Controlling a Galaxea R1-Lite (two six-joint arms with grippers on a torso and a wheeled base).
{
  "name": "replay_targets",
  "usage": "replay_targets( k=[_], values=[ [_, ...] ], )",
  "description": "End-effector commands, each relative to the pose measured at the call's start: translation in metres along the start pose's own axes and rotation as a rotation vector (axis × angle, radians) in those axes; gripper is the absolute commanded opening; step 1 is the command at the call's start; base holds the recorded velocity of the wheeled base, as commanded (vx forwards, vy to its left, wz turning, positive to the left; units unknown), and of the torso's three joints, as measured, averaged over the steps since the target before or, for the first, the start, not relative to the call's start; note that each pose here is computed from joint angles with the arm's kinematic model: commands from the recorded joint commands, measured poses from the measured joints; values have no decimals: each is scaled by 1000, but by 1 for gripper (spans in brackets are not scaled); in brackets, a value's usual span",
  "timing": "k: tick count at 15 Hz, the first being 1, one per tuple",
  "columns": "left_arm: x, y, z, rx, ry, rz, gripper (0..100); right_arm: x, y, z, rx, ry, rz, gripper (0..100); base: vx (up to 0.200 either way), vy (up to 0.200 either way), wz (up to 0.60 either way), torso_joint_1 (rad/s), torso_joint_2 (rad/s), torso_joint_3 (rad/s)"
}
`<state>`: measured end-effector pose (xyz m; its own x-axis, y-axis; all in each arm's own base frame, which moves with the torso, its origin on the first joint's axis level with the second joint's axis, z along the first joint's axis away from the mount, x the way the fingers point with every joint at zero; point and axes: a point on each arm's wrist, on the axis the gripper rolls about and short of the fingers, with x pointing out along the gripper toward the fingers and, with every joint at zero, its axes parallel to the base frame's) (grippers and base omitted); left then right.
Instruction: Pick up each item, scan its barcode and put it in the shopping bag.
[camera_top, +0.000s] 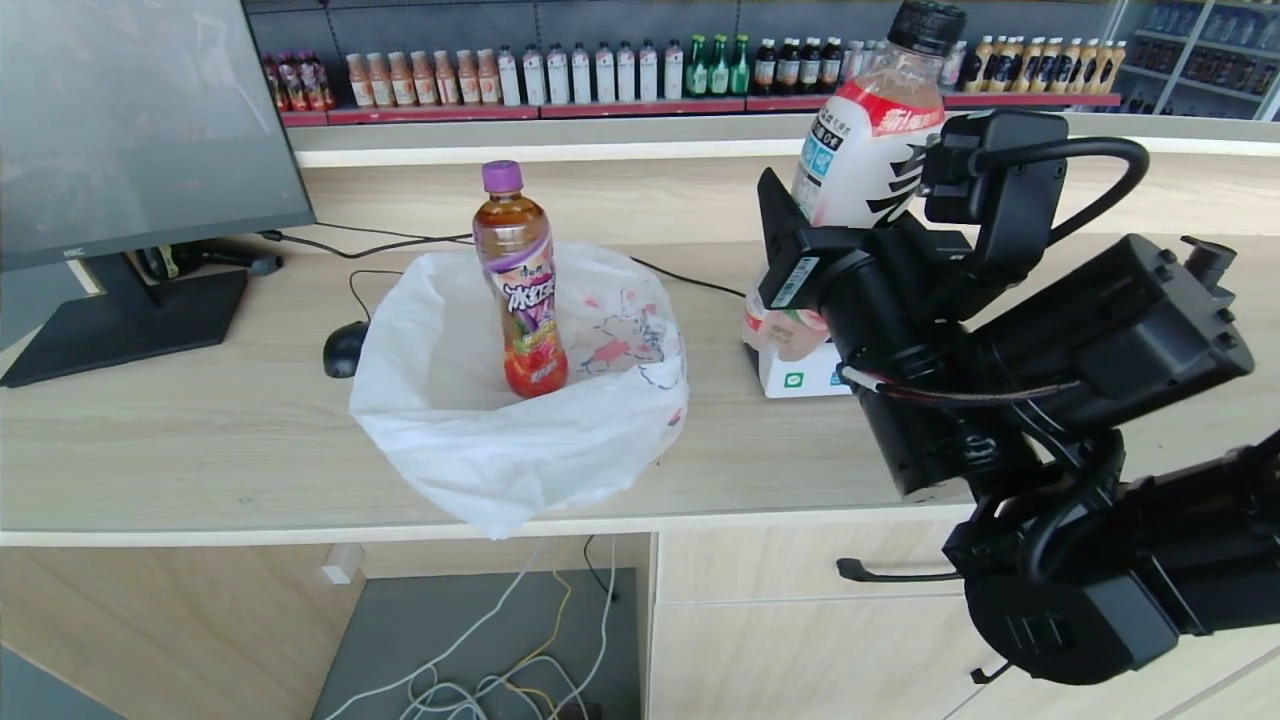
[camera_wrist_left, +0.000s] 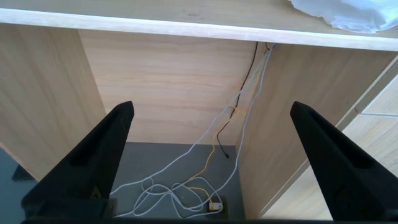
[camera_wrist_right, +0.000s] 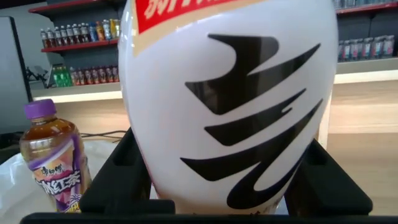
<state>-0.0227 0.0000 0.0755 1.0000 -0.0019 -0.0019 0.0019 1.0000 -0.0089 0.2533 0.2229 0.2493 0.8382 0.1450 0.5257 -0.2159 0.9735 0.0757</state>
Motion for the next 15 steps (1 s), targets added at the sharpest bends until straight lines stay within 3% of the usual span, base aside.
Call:
replay_targets(
  k=[1,9,15],
  values=[
    [0,0,0,0,0,0,100,1,0,-1,-3,1,-1,0,0,200,0,-2,7,7],
    [0,0,0,0,0,0,100,2,-3,18,-42,-43,-12,0,0,200,0,2,2,4],
    [0,0,0,0,0,0,100,15,4,22,-39,-37,15,0,0,0,0,0,0,0]
  ],
)
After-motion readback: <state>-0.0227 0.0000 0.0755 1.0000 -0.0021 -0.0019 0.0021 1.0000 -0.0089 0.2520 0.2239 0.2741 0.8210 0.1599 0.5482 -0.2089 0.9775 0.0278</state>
